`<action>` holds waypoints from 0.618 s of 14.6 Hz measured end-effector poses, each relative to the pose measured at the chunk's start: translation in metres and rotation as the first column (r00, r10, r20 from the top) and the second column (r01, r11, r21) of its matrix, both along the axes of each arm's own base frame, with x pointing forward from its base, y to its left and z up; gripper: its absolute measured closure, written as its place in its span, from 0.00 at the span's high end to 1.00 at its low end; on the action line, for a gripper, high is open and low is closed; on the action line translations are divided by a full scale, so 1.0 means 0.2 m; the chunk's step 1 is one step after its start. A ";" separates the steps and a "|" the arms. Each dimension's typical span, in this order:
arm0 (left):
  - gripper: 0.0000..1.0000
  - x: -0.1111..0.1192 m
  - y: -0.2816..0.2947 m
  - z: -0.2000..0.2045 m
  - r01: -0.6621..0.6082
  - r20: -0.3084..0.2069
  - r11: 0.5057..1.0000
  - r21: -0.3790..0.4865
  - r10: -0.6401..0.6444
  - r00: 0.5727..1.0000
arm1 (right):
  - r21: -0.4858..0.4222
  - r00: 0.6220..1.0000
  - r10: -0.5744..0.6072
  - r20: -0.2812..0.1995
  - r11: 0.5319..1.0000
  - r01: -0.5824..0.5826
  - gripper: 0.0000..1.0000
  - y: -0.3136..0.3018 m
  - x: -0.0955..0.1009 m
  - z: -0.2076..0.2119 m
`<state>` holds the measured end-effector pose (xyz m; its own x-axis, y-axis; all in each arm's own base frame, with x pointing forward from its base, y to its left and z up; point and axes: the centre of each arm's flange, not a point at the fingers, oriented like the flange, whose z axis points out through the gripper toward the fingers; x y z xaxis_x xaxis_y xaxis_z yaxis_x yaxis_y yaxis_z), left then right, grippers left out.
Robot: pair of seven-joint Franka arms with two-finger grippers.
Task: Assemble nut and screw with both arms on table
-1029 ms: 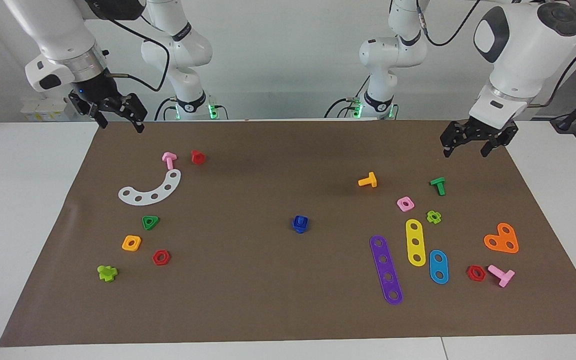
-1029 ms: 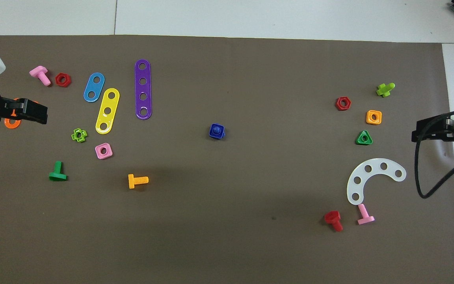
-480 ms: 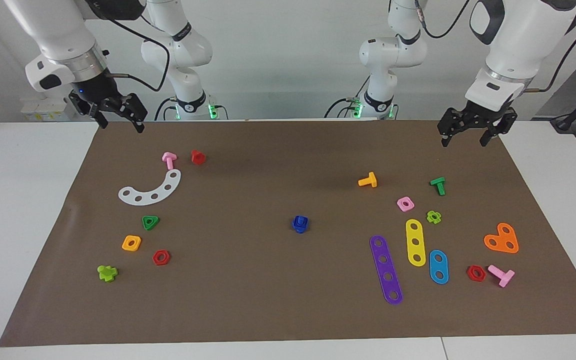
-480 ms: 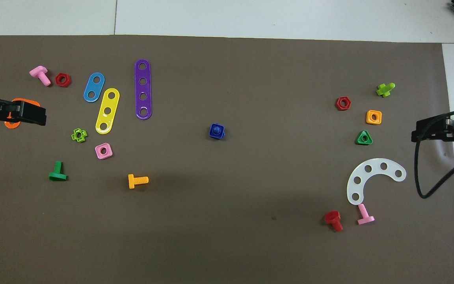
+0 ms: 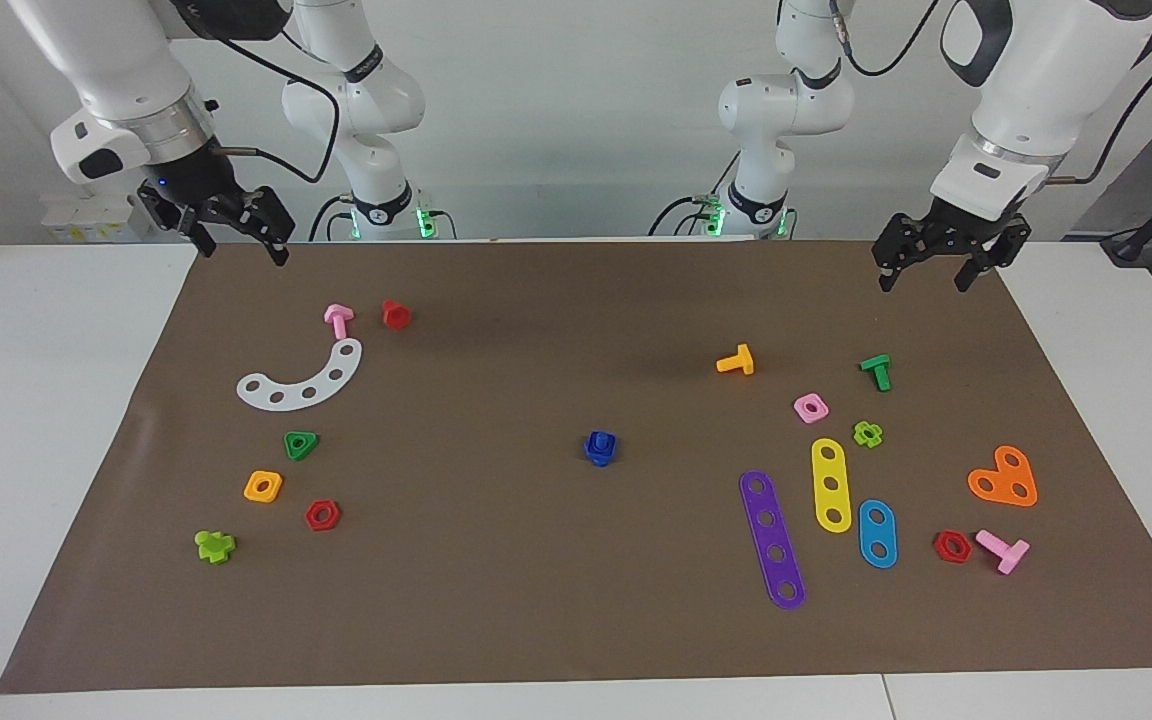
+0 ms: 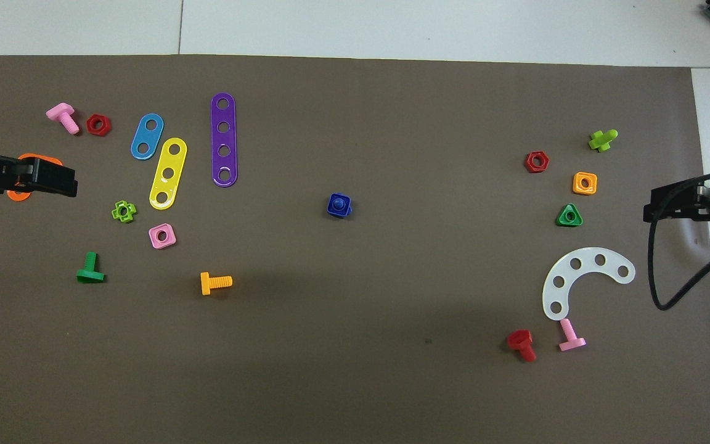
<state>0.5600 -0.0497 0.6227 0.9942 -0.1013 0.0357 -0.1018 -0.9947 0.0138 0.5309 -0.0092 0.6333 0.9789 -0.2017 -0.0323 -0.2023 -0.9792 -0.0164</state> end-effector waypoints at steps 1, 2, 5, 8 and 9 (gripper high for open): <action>1.00 0.00 0.01 0.00 -0.005 -0.001 1.000 -0.012 0.005 1.000 | 0.000 1.000 0.000 0.000 1.000 0.000 1.00 0.00 0.00 0.00; 1.00 0.00 0.01 0.00 -0.009 -0.001 1.000 -0.016 0.009 1.000 | 0.000 1.000 0.000 0.000 1.000 0.000 1.00 0.00 0.00 0.00; 1.00 0.00 0.02 0.00 -0.010 -0.002 1.000 -0.017 0.010 1.000 | 0.000 1.000 0.000 0.000 1.000 0.000 1.00 0.00 0.00 0.00; 1.00 0.00 0.02 0.00 -0.011 -0.002 1.000 -0.017 0.011 1.000 | 0.000 1.000 0.000 0.000 1.000 0.000 1.00 0.00 0.00 0.00; 1.00 0.00 0.02 0.00 -0.011 -0.002 1.000 -0.017 0.011 1.000 | 0.000 1.000 0.000 0.000 1.000 0.000 1.00 0.00 0.00 0.00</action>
